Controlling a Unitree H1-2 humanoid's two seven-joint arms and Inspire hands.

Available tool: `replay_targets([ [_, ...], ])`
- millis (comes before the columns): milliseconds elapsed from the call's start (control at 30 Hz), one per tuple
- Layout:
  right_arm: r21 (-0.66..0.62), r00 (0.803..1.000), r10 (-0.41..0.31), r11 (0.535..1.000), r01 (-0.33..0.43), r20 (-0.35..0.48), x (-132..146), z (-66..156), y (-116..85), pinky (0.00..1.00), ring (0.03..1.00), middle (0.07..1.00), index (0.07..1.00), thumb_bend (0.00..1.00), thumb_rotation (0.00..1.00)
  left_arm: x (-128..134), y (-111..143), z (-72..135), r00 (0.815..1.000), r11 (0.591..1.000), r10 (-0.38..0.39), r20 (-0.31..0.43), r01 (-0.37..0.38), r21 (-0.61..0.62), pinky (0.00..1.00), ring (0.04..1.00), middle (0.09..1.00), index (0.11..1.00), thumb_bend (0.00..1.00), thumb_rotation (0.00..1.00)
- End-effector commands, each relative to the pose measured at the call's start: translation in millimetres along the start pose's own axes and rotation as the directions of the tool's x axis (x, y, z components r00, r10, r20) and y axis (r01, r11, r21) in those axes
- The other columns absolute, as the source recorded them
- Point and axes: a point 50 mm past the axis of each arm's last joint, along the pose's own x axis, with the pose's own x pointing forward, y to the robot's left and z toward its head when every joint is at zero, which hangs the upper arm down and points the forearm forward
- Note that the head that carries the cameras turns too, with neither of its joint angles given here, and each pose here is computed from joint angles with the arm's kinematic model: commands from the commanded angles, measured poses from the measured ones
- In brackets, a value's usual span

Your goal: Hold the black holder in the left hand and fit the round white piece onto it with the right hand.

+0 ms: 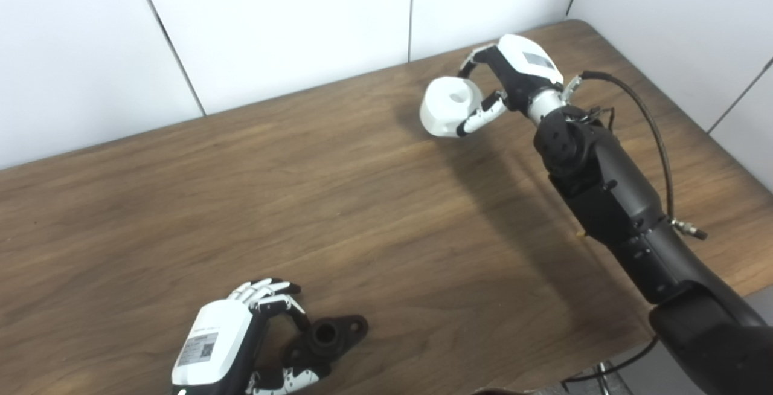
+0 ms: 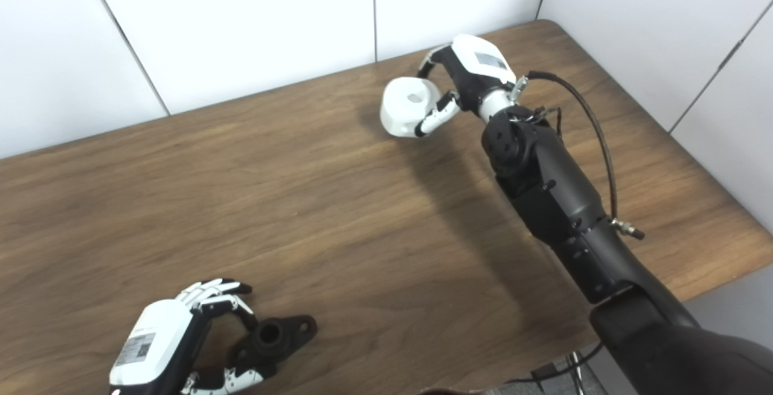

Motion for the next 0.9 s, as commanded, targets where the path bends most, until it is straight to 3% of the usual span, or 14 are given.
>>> replay_targets([
  [0, -0.040, 0.996, -0.054, 0.998, 0.056, 0.066, -3, 12, -27, 0.79, 0.896, 0.823, 0.486, 0.52, 0.14, -1, -15, -4, 0.995, 0.996, -0.092, -0.043, 0.092, -0.016, 0.87, 0.853, 0.794, 0.487, 0.52, 0.05],
  [367, -0.067, 0.980, 0.027, 0.998, -0.014, 0.197, -48, 56, -54, 0.79, 0.889, 0.812, 0.485, 0.52, 0.15, 14, -23, 7, 0.994, 0.995, -0.101, -0.049, 0.101, 0.009, 0.88, 0.860, 0.800, 0.488, 0.52, 0.05],
  [533, -0.093, 0.961, 0.073, 0.994, -0.050, 0.267, -74, 76, -67, 0.79, 0.885, 0.813, 0.485, 0.52, 0.15, 22, -27, 14, 0.994, 0.995, -0.094, -0.047, 0.095, 0.016, 0.88, 0.860, 0.799, 0.488, 0.52, 0.05],
  [867, -0.076, 0.931, 0.135, 0.990, -0.116, 0.340, -117, 101, -68, 0.82, 0.908, 0.807, 0.484, 0.52, 0.14, 31, -29, 19, 0.996, 0.996, -0.088, -0.035, 0.088, 0.005, 0.88, 0.856, 0.797, 0.488, 0.52, 0.05],
])
